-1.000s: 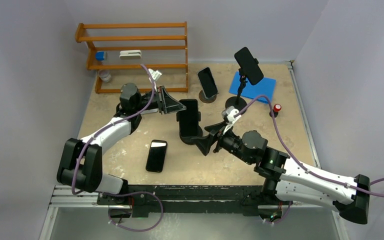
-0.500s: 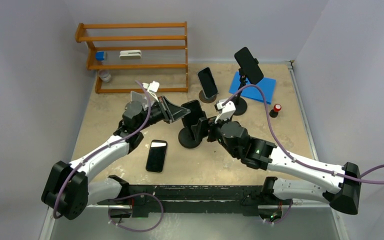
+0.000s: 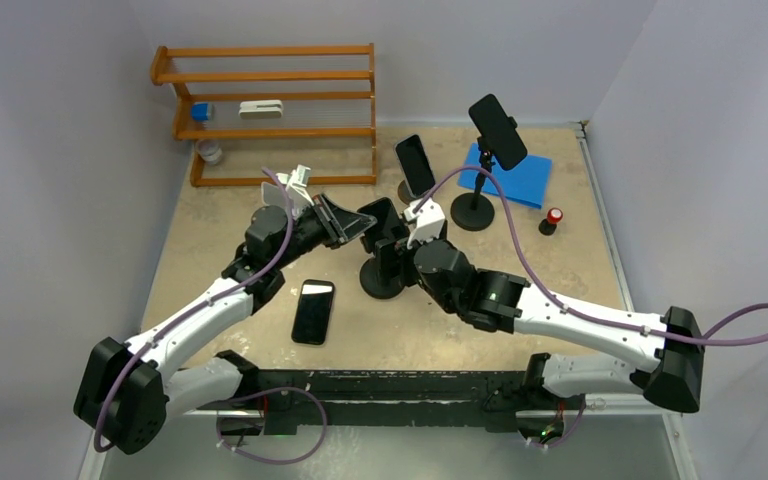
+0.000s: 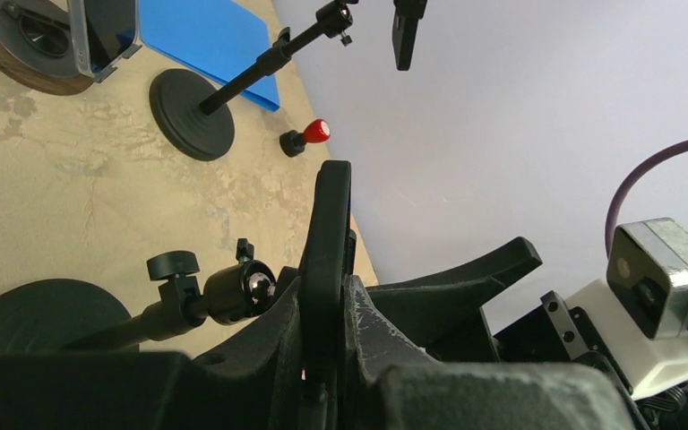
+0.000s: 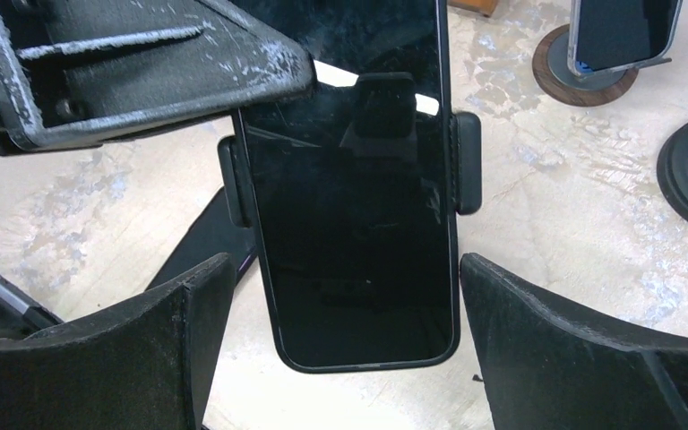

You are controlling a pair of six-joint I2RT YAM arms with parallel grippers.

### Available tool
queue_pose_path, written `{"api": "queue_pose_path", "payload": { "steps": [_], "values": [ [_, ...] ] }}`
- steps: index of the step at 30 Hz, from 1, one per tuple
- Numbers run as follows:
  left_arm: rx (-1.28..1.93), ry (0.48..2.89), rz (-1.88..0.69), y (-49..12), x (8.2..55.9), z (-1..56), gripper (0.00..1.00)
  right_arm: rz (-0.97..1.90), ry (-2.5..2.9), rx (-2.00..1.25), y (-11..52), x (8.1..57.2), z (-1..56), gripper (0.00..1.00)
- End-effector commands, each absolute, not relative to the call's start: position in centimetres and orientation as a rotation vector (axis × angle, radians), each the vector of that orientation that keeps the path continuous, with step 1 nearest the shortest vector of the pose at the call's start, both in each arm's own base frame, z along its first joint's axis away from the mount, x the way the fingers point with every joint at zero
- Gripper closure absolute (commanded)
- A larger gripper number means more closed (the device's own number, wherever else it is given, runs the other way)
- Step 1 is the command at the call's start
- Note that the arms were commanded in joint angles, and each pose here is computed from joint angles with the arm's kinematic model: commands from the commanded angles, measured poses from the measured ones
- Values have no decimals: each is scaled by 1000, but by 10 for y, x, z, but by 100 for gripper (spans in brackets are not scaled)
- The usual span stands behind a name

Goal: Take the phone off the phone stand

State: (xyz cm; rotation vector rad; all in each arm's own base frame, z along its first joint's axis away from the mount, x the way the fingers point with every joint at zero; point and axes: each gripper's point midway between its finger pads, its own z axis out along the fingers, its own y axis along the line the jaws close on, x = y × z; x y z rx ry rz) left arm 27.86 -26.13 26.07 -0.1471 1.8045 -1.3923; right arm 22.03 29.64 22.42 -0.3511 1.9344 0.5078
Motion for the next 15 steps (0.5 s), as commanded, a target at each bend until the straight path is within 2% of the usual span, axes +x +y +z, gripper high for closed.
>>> {"api": "queue_pose_path", "payload": {
  "steps": [1, 15],
  "values": [
    [-217, 1833, -1304, -253, 290, 257, 100, 505, 1890, -345, 303, 227, 252, 4],
    [-183, 1834, -1326, -257, 287, 258, 100, 461, 1958, -480, 301, 232, 229, 13]
  ]
}}
